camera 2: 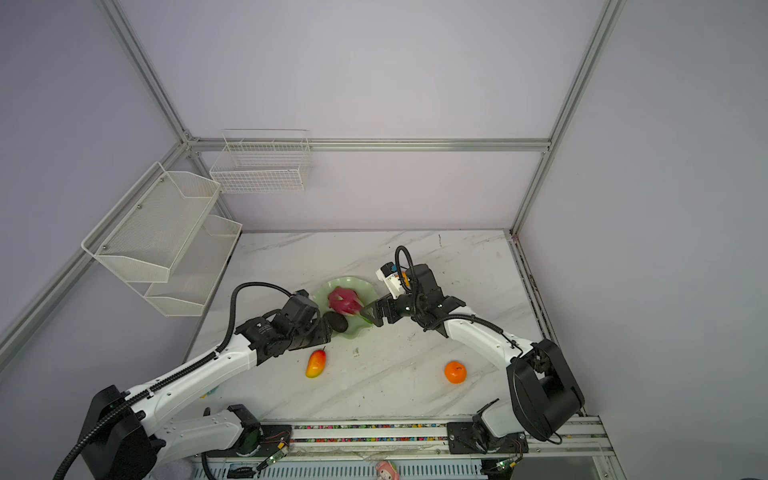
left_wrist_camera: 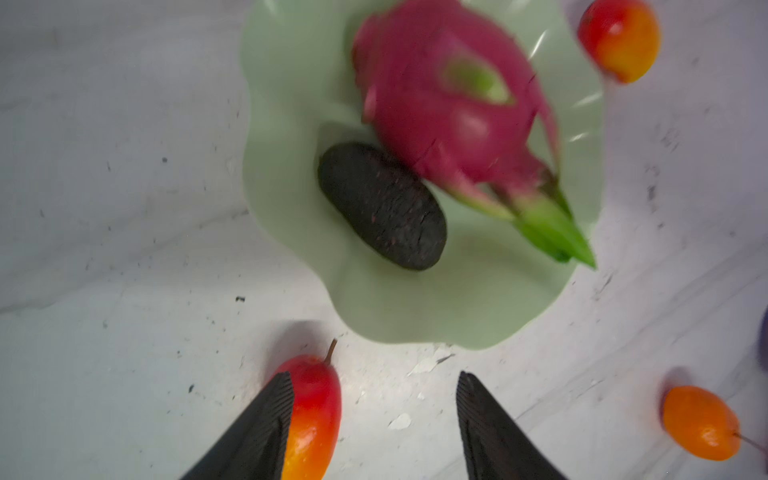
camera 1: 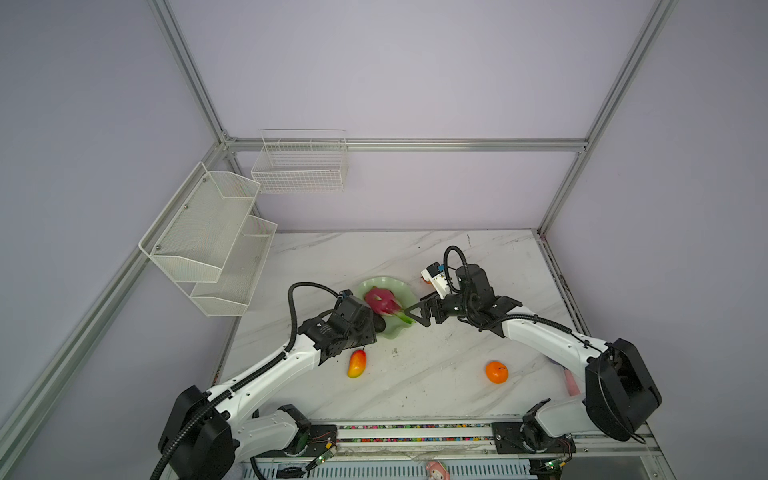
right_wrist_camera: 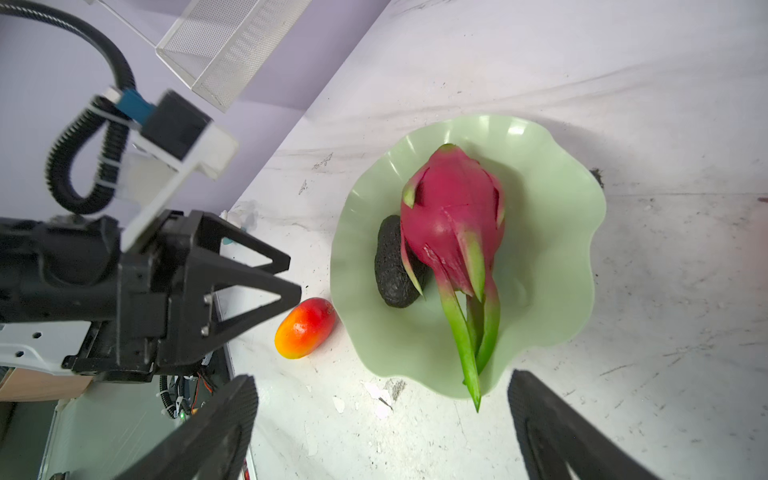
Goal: Place and organize the fake fruits in the fruit bowl
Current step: 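Place the avocado into the bowl beside the dragon fruit with the left gripper, then grasp the nearer red-yellow mango with the left gripper and set it in the bowl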
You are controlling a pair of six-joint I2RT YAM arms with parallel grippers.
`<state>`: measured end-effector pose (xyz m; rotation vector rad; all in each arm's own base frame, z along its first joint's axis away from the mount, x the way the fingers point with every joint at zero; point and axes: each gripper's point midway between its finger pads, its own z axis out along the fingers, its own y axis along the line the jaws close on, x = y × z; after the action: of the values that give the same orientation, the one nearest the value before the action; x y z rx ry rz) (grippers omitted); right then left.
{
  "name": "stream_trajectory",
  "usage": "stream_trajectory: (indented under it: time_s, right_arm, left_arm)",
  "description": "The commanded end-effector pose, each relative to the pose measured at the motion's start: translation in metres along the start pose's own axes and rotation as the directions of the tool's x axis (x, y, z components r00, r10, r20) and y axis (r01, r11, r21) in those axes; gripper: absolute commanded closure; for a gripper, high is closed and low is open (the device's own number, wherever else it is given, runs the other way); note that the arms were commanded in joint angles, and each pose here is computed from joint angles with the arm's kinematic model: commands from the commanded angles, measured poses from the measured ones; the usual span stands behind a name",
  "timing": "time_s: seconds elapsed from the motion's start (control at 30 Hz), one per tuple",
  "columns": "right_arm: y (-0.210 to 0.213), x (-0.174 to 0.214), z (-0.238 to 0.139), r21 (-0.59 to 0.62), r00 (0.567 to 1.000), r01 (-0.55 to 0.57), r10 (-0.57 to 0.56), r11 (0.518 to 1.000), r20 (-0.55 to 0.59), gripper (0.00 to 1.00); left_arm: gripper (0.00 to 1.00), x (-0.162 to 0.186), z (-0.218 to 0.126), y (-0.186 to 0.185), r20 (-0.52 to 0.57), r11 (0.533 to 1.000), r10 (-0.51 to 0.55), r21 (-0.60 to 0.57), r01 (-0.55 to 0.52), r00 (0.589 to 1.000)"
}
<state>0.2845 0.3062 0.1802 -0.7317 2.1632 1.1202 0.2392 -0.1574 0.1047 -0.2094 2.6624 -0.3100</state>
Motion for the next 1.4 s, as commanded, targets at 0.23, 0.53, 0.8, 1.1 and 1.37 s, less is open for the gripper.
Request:
stream_trajectory:
  time_s: [0.23,0.53,0.8,1.1,1.37]
  right_arm:
    - [0.017,0.006,0.003,-0.056,0.999,0.031,-0.032,0.998,-0.013,0.03]
    - [0.022,0.010,-0.004,-0.045,1.000,0.026,-0.026,0.999,0.002,0.03]
    - [0.020,0.011,-0.009,-0.015,0.999,0.035,-0.035,0.999,0.016,0.02]
    - [0.020,-0.003,-0.007,-0.007,0.997,0.061,-0.060,0.998,0.041,0.02]
    - [0.027,-0.018,0.007,-0.084,0.997,0.051,-0.046,0.995,0.062,0.03]
  left_arm:
    - [0.34,0.042,0.027,0.014,-0.140,0.987,0.118,-0.093,-0.131,0.983]
    - [0.36,0.053,0.047,0.017,-0.206,0.965,0.159,-0.173,-0.196,0.966]
    - [0.50,0.065,0.046,0.017,-0.237,0.956,0.185,-0.183,-0.231,0.954]
    - [0.61,0.011,-0.016,-0.009,-0.047,0.960,0.252,-0.111,-0.256,0.966]
    - [0.60,-0.079,-0.053,-0.031,0.124,0.946,0.321,-0.087,-0.312,0.939]
